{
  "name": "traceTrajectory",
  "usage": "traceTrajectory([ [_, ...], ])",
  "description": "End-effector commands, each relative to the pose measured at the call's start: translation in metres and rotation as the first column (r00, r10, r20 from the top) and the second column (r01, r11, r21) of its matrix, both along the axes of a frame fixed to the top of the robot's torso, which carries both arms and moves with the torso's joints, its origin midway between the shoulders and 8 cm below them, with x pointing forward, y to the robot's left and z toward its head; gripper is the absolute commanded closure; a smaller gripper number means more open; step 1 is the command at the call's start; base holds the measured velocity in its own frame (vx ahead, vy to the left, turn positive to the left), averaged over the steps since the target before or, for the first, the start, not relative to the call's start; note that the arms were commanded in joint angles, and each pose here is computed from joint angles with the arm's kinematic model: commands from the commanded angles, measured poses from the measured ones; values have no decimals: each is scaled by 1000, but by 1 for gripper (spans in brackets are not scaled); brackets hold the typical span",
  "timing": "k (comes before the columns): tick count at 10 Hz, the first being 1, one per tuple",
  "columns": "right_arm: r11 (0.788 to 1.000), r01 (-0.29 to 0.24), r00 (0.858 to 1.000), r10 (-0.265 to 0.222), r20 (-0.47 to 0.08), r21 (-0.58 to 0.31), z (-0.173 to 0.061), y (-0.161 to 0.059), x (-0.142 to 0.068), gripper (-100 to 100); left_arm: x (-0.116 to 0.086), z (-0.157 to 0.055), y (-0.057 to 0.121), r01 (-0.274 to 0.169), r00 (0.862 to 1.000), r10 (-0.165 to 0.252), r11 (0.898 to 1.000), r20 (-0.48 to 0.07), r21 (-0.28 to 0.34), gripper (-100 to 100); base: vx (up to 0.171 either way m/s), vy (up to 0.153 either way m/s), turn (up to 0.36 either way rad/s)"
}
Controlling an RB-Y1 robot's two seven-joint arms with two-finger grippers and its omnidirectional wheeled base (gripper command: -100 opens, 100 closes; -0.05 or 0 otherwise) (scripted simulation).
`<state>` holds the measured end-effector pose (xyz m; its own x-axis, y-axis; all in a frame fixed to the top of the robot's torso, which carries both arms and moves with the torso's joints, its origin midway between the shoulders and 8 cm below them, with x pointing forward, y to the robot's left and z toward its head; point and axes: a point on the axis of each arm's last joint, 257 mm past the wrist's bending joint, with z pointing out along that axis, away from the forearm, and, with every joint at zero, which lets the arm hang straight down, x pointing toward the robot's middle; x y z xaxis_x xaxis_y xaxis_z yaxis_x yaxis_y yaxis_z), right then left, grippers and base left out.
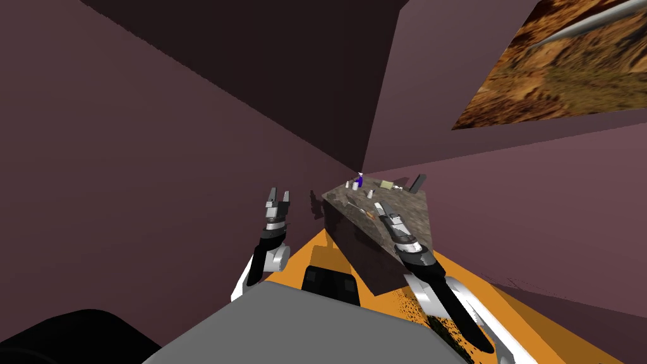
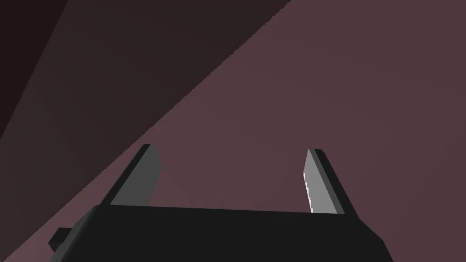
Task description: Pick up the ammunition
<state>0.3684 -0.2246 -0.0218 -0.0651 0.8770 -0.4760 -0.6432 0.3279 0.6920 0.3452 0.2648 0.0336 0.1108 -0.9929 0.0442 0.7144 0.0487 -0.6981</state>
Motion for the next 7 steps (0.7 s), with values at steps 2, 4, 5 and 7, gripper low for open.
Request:
traceTrajectory([
  [2,995,4,999,-7,-31,-97,-18,-5,9,-100,0,0,0,0,1000,0,1000,0,0,0,-45,14,43],
  [4,983,6,998,-17,-58,-182,-35,-10,16,-100,0,0,0,0,1000,0,1000,0,0,0,-47,23,51],
  [5,968,13,996,-35,-82,-251,-51,-18,22,-100,0,0,0,0,1000,0,1000,0,0,0,-44,24,56],
  [7,943,12,993,-50,-106,-334,-69,-27,28,-100,0,0,0,0,1000,0,1000,0,0,0,-33,20,58],
])
